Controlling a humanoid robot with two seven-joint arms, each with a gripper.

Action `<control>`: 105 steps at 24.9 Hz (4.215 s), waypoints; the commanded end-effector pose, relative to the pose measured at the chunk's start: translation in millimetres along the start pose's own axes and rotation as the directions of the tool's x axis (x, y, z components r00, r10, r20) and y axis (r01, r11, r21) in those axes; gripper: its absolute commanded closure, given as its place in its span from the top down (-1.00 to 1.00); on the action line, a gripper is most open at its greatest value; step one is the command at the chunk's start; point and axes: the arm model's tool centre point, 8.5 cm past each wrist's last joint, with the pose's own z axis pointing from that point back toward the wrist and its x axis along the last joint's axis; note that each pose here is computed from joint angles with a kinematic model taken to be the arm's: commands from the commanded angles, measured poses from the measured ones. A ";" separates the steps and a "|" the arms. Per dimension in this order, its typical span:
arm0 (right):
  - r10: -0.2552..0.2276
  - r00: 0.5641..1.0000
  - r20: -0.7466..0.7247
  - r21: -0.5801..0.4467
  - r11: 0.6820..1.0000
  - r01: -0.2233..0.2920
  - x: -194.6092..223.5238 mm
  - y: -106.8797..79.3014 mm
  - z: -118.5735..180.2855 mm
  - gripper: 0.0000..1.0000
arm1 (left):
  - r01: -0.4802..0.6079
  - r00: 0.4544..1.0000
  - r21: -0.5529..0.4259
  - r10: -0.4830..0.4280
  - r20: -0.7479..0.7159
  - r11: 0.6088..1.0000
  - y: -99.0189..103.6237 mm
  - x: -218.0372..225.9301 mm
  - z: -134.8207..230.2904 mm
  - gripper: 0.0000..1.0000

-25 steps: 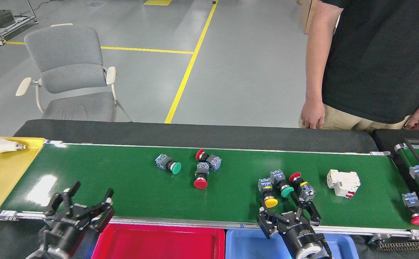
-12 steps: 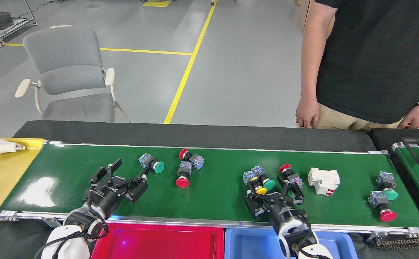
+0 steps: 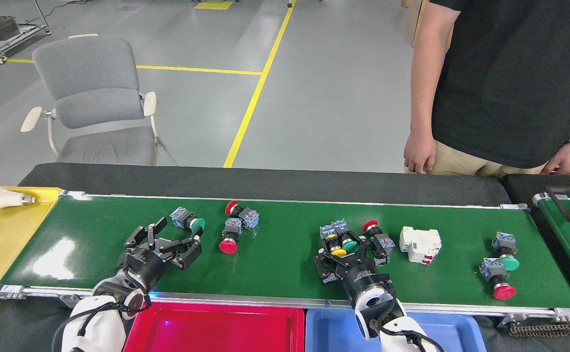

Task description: Pick switch part from conveyor to tray

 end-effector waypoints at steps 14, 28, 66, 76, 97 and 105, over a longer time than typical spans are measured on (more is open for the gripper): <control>0.100 0.794 0.600 -0.119 0.992 -0.035 147.4 -12.0 57.2 1.00 | -0.027 0.963 -0.035 0.017 -0.270 0.999 9.7 -50.0 -15.7 0.79; -0.195 0.908 -0.372 -0.175 0.975 0.137 -53.8 55.2 187.0 0.99 | 0.005 0.999 0.087 -0.008 0.034 0.996 -25.5 5.5 41.3 -0.64; 0.008 0.888 0.460 -0.142 0.988 0.065 68.7 16.5 114.4 0.98 | 0.075 0.979 0.122 -0.050 -0.197 0.990 -25.4 -21.8 160.2 1.00; -0.116 0.990 0.082 -0.160 0.979 0.128 8.2 20.5 123.6 0.98 | 0.050 0.984 0.027 -0.044 -0.170 0.998 1.9 -17.0 106.3 1.00; -0.126 0.975 -0.184 -0.156 0.983 0.097 -38.2 19.7 112.7 0.98 | -0.105 0.946 -0.066 0.080 -0.313 0.992 10.1 -90.5 36.3 1.00; -0.099 0.993 -0.058 -0.062 0.994 0.096 19.3 -2.6 17.3 0.98 | -0.164 0.930 -0.095 0.122 -0.346 0.982 -0.2 -94.2 24.5 -0.46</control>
